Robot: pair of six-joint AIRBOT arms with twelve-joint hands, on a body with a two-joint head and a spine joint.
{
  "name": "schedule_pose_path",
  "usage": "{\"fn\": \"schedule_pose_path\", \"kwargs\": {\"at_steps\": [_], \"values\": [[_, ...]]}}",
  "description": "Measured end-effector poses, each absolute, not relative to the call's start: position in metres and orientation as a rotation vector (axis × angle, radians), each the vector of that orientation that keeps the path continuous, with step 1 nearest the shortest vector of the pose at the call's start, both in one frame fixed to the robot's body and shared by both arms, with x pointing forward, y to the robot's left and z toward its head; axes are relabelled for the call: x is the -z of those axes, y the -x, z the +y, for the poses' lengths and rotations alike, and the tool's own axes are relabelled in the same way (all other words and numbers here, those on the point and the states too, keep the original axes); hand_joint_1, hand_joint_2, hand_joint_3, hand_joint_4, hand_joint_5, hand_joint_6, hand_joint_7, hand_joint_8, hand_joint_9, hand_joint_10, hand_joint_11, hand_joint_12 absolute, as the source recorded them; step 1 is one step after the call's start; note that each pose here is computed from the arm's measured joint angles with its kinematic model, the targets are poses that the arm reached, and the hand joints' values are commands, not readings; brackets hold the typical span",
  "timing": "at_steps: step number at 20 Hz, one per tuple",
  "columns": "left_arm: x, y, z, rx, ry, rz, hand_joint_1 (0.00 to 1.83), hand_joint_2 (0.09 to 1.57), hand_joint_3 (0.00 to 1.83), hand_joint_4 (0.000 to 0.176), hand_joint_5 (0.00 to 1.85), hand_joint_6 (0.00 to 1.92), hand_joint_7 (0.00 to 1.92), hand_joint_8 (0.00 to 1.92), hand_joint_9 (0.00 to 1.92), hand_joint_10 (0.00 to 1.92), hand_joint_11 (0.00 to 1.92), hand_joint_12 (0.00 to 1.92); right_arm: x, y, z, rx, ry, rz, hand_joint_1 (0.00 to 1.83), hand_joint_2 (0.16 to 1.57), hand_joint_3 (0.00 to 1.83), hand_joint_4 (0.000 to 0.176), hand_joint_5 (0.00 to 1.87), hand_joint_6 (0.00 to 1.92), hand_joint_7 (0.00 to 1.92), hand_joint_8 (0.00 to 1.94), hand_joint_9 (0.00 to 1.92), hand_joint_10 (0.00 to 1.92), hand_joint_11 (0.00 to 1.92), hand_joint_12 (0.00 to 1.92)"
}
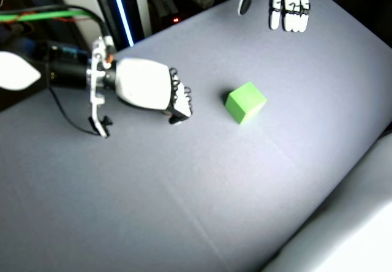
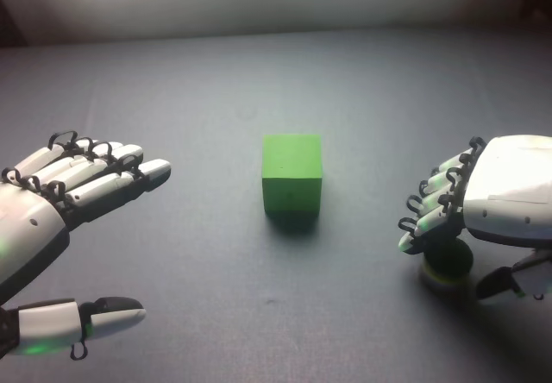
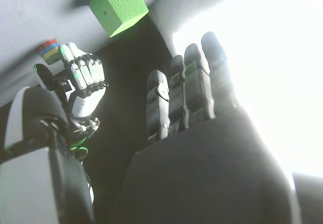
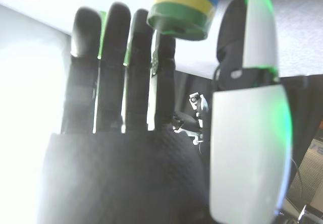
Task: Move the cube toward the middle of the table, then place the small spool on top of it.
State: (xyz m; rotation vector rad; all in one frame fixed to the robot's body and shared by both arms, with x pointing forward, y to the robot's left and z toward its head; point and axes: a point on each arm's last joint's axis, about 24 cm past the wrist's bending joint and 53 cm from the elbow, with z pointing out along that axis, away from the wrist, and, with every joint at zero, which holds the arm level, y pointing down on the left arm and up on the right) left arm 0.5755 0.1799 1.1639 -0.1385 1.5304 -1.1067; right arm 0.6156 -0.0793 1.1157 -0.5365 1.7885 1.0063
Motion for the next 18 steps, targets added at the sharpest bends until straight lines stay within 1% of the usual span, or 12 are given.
{"fn": "schedule_pose_path", "kwargs": {"at_steps": [1, 3, 4, 5, 6, 8, 10, 11, 14, 15, 16, 18], "values": [[-1.164, -0.576, 0.18, 1.106, 0.14, 1.53, 0.7, 1.02, 0.0, 0.103, 0.22, 0.0, 0.17, 0.0, 0.15, 0.0, 0.0, 0.42, -1.116, -0.615, -0.079, -1.008, 0.537, 1.789, 1.1, 0.95, 0.0, 0.0, 0.89, 0.01, 0.72, 0.84, 0.84, 1.19, 0.82, 1.61], [-1.164, -0.576, 0.18, 1.106, 0.14, 1.53, 0.75, 1.01, 0.0, 0.094, 0.24, 0.0, 0.18, 0.0, 0.15, 0.0, 0.0, 0.39, -1.115, -0.615, -0.077, -1.01, 0.537, 1.79, 1.14, 0.96, 0.0, 0.0, 0.95, 0.01, 0.83, 0.76, 0.9, 1.14, 0.85, 1.54], [-1.164, -0.576, 0.18, 1.107, 0.14, 1.53, 0.75, 1.01, 0.0, 0.091, 0.24, 0.0, 0.18, 0.0, 0.15, 0.0, 0.0, 0.39, -1.115, -0.615, -0.077, -1.012, 0.538, 1.789, 1.16, 1.03, 0.0, 0.0, 1.1, 0.57, 0.83, 0.99, 0.94, 1.39, 0.92, 1.71], [-1.164, -0.575, 0.18, 1.109, 0.141, 1.531, 0.72, 1.01, 0.0, 0.1, 0.23, 0.0, 0.18, 0.0, 0.16, 0.0, 0.0, 0.43, -1.115, -0.615, -0.077, -1.013, 0.537, 1.79, 1.18, 1.05, 0.0, 0.0, 1.1, 0.73, 0.86, 1.19, 0.96, 1.56, 0.97, 1.82], [-1.163, -0.576, 0.18, 1.11, 0.143, 1.532, 0.72, 1.01, 0.0, 0.105, 0.23, 0.0, 0.18, 0.0, 0.16, 0.0, 0.0, 0.44, -1.116, -0.615, -0.076, -1.018, 0.532, 1.785, 1.18, 1.05, 0.0, 0.0, 1.11, 0.74, 0.87, 1.27, 0.99, 1.64, 1.0, 1.88], [-1.163, -0.575, 0.18, 1.111, 0.143, 1.531, 0.73, 1.0, 0.0, 0.105, 0.23, 0.0, 0.18, 0.0, 0.16, 0.0, 0.0, 0.44, -1.12, -0.617, -0.076, -1.013, 0.539, 1.775, 1.19, 1.05, 0.0, 0.0, 1.11, 0.75, 0.73, 1.71, 0.88, 1.9, 0.97, 1.92], [-1.163, -0.576, 0.18, 1.11, 0.143, 1.532, 0.73, 1.01, 0.0, 0.086, 0.24, 0.0, 0.18, 0.0, 0.15, 0.0, 0.0, 0.43, -1.13, -0.625, -0.076, -1.003, 0.532, 1.752, 1.18, 1.07, 0.0, 0.0, 1.06, 0.85, 0.68, 1.8, 0.86, 1.92, 0.96, 1.92], [-1.163, -0.576, 0.18, 1.11, 0.144, 1.531, 0.73, 1.01, 0.0, 0.089, 0.23, 0.0, 0.17, 0.0, 0.15, 0.0, 0.0, 0.42, -1.14, -0.631, -0.076, -1.002, 0.522, 1.727, 1.25, 1.1, 0.0, 0.0, 1.07, 0.69, 0.9, 1.39, 0.87, 1.61, 0.85, 1.82], [-1.163, -0.576, 0.18, 1.11, 0.142, 1.531, 0.73, 1.01, 0.0, 0.095, 0.23, 0.0, 0.17, 0.0, 0.15, 0.0, 0.0, 0.43, -1.164, -0.643, -0.073, -1.022, 0.497, 1.661, 1.25, 1.07, 0.0, 0.0, 1.09, 0.69, 1.09, 0.95, 0.97, 0.96, 0.77, 1.45], [-1.163, -0.577, 0.18, 1.11, 0.144, 1.531, 0.73, 1.02, 0.0, 0.101, 0.22, 0.0, 0.17, 0.0, 0.15, 0.0, 0.0, 0.42, -1.169, -0.645, -0.069, -1.028, 0.497, 1.647, 1.25, 1.06, 0.0, 0.013, 1.11, 0.71, 1.09, 0.87, 1.02, 0.71, 0.75, 1.33], [-1.163, -0.577, 0.181, 1.109, 0.145, 1.531, 0.72, 1.02, 0.0, 0.106, 0.22, 0.0, 0.16, 0.0, 0.15, 0.0, 0.0, 0.42, -1.176, -0.648, -0.066, -1.035, 0.494, 1.626, 1.24, 1.07, 0.0, 0.0, 1.13, 0.64, 1.05, 0.97, 0.99, 0.63, 0.64, 1.39], [-1.163, -0.577, 0.181, 1.112, 0.148, 1.532, 0.74, 1.02, 0.0, 0.111, 0.21, 0.0, 0.16, 0.0, 0.14, 0.0, 0.0, 0.38, -1.192, -0.657, -0.061, -1.044, 0.485, 1.579, 1.27, 1.07, 0.0, 0.0, 1.15, 0.52, 1.08, 1.03, 0.98, 0.84, 0.65, 1.5]]}}
